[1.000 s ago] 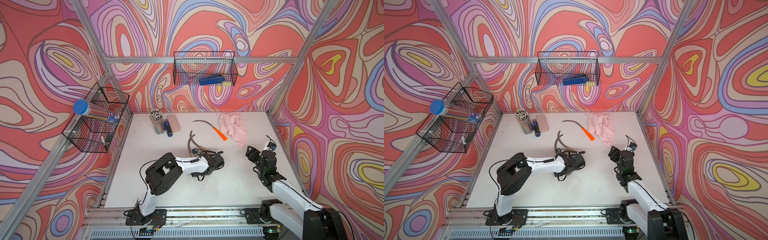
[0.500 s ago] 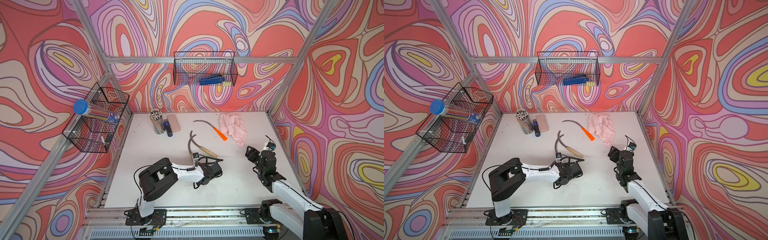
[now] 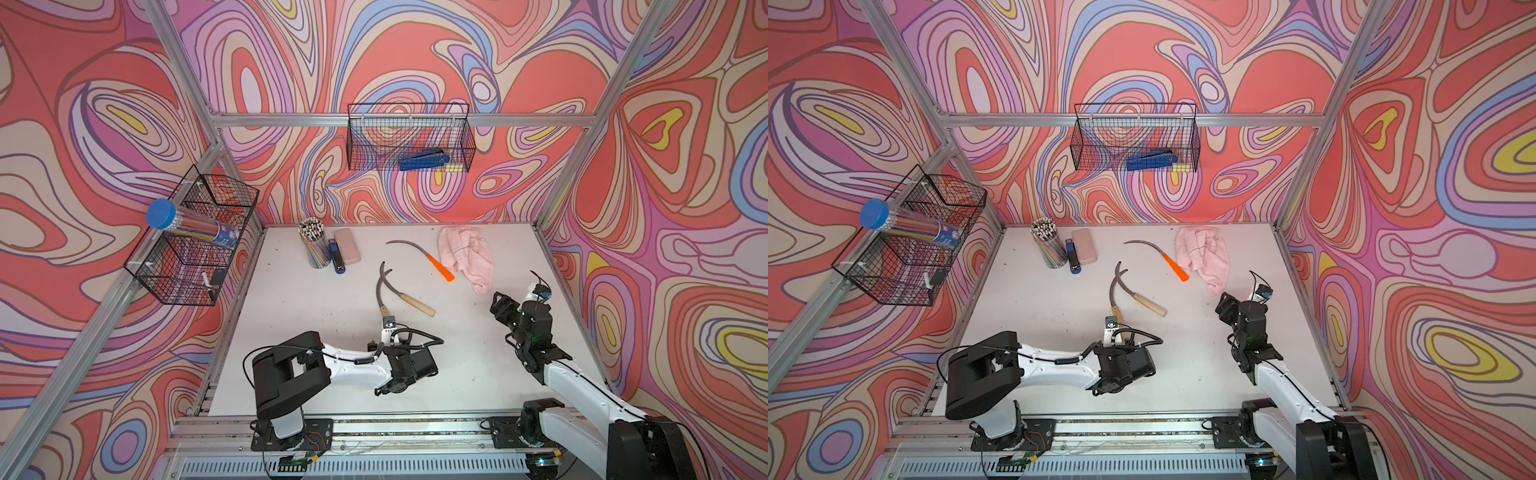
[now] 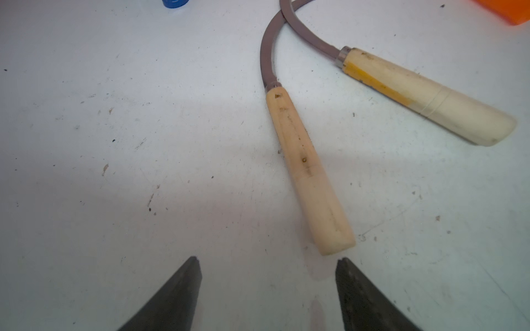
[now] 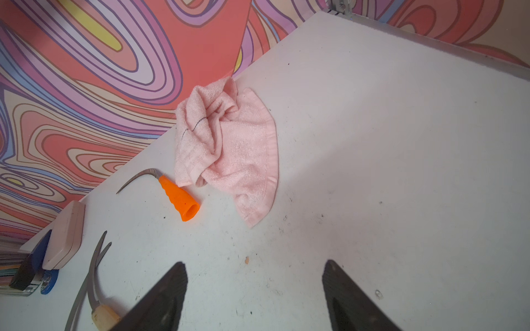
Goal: Wipe small sickles with rags
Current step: Adjust the small sickle at the center of the board, then pick up the small sickle from the center of the board.
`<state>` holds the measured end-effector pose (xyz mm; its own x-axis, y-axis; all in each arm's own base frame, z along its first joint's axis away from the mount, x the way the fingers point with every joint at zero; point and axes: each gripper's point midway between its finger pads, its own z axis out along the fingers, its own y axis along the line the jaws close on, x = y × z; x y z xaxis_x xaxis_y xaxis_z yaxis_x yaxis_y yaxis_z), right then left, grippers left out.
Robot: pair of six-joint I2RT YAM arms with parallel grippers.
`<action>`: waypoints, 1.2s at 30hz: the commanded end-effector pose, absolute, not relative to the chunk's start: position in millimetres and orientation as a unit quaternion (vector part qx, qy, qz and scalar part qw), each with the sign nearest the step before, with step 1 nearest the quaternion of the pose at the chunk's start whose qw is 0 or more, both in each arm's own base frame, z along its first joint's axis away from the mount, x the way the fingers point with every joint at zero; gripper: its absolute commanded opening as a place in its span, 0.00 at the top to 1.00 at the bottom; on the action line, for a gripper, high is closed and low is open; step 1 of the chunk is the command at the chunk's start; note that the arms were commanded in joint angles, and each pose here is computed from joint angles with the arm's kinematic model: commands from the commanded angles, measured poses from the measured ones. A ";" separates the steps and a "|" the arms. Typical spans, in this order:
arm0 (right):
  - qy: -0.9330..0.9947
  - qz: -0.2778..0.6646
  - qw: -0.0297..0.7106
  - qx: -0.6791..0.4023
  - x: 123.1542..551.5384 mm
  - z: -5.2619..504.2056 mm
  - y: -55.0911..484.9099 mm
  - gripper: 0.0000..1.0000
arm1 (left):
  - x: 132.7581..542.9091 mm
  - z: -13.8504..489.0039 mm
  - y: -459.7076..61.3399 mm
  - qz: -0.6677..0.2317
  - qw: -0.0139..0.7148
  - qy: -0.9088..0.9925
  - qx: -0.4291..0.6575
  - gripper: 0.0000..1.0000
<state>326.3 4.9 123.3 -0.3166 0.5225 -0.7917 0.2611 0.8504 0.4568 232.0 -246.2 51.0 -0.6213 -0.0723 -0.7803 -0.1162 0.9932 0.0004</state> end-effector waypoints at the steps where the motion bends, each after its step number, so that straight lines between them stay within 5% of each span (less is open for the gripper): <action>1: 0.795 0.122 0.545 0.238 332.4 136.6 6.3 0.24 | 240.5 64.6 -266.2 -0.015 0.453 0.890 -0.044 0.29; 9: 0.796 0.123 0.543 0.236 332.8 135.8 7.0 0.23 | 244.7 58.9 -276.4 -0.013 0.454 0.890 -0.044 0.27; 13: 0.796 0.124 0.544 0.236 332.8 136.3 7.2 0.23 | 247.5 55.3 -269.5 0.038 0.448 0.891 -0.061 0.37; 18: 0.797 0.124 0.543 0.235 332.7 135.8 7.7 0.23 | 249.2 56.6 -262.6 0.095 0.443 0.887 -0.081 0.37; 36: 0.798 0.124 0.542 0.233 333.3 135.8 9.1 0.23 | 259.2 26.5 -256.2 0.108 0.445 0.884 -0.100 0.43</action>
